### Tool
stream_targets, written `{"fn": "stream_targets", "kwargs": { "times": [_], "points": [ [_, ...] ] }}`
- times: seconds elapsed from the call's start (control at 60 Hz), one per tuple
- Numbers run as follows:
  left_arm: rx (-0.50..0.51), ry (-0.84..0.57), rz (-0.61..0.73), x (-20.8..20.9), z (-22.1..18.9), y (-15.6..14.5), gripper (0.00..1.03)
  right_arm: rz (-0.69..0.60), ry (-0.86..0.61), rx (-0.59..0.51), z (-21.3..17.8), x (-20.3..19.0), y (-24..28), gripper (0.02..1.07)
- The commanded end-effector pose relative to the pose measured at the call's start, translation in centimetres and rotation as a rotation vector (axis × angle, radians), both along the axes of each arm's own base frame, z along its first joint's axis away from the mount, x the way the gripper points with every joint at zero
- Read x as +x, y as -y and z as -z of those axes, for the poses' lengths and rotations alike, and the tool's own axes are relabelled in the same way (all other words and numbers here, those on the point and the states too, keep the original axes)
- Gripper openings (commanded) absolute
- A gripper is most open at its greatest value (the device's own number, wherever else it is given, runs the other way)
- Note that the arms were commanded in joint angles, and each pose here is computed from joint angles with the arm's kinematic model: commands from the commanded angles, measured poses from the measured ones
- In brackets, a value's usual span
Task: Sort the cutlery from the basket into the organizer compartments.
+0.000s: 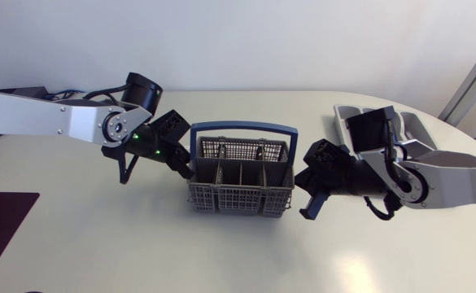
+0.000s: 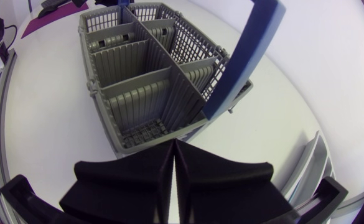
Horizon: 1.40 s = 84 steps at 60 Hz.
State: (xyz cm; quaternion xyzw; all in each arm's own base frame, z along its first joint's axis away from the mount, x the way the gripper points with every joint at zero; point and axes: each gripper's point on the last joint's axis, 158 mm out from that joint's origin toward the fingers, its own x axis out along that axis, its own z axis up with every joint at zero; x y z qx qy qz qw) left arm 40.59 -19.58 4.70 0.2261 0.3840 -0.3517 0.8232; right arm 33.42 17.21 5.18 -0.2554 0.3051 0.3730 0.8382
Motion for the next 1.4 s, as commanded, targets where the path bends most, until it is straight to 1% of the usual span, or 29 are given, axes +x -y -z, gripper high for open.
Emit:
{"fn": "stream_targets", "kwargs": {
  "times": [0.0,0.133,0.25,0.6,0.817,1.05,1.283,1.383],
  "points": [
    [-0.018,-0.013,0.058,-0.1,0.5,2.4,0.04,0.004,0.034,0.045,-1.3,1.8,-1.0,0.07],
    [-0.015,-0.018,0.058,0.2,0.8,2.6,0.04,0.022,0.050,0.048,-2.0,3.5,-0.9,0.07],
    [-0.015,-0.020,0.044,0.5,0.9,2.0,0.04,0.035,0.056,0.054,-2.4,4.6,-1.1,0.07],
    [-0.010,-0.030,0.021,0.8,1.4,0.8,0.04,0.052,0.059,0.055,-2.1,6.4,-1.6,0.07],
    [-0.006,-0.038,0.008,1.2,1.8,0.3,0.05,0.045,0.063,0.049,-2.2,6.1,-1.9,0.07],
    [-0.007,-0.035,-0.009,1.7,1.7,-0.4,0.05,0.029,0.064,0.037,-2.2,4.9,-2.4,0.07],
    [-0.001,-0.052,-0.009,1.1,2.4,-0.6,0.05,0.052,0.071,0.012,-1.9,5.1,-1.9,0.07],
    [0.002,-0.058,-0.020,1.0,2.6,-1.3,0.05,0.061,0.070,0.004,-1.6,5.1,-1.5,0.07]
  ]
}}
